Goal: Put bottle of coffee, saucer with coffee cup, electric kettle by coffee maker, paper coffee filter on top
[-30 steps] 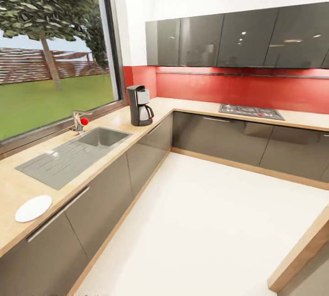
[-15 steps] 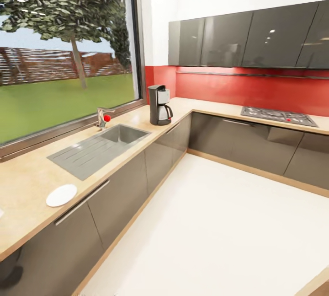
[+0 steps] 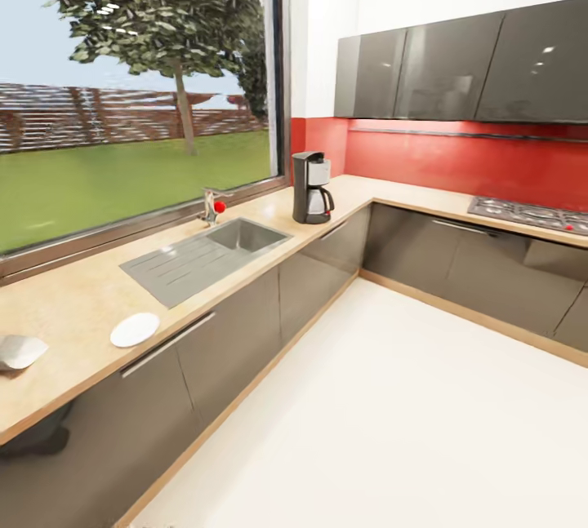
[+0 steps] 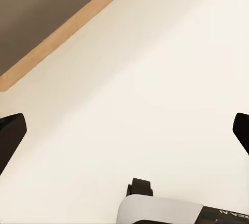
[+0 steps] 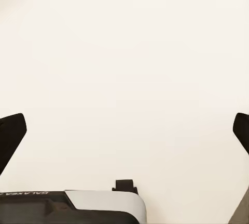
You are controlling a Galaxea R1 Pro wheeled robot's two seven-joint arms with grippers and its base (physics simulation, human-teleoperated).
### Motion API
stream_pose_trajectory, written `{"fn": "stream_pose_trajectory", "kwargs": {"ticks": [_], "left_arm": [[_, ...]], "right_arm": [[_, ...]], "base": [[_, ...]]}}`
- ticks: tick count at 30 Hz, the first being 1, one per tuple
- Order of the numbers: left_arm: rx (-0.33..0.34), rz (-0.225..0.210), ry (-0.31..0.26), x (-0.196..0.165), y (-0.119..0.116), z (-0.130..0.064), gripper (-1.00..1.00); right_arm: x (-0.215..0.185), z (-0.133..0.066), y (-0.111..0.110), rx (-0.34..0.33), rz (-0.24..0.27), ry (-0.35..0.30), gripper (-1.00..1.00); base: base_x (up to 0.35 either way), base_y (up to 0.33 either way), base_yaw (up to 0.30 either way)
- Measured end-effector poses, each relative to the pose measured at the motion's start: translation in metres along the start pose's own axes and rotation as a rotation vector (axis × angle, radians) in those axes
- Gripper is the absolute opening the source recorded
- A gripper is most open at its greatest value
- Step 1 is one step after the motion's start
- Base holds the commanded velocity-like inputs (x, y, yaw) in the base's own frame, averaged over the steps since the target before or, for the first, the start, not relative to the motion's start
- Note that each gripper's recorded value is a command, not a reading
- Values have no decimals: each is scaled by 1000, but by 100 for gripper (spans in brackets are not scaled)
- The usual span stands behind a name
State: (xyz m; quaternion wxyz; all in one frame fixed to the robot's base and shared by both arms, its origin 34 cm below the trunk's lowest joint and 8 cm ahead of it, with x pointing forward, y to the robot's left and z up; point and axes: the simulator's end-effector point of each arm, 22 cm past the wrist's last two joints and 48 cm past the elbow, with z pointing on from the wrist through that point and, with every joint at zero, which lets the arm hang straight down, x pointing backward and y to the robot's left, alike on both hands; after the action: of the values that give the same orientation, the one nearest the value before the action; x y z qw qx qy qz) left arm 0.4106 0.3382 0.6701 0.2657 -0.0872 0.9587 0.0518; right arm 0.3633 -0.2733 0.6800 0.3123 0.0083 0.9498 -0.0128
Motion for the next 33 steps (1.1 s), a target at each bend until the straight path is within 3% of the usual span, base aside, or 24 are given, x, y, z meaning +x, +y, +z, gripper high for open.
{"fn": "stream_pose_trajectory", "kwargs": {"ticks": [28, 33], "left_arm": [[5, -3, 5, 2, -3, 0, 100], [-5, 15, 104, 59, 6, -12, 100]], "right_arm": [[0, 0, 1, -1, 1, 0, 100], [0, 0, 1, -1, 0, 0, 100]], "base": [[0, -5, 277], [0, 0, 277]]}}
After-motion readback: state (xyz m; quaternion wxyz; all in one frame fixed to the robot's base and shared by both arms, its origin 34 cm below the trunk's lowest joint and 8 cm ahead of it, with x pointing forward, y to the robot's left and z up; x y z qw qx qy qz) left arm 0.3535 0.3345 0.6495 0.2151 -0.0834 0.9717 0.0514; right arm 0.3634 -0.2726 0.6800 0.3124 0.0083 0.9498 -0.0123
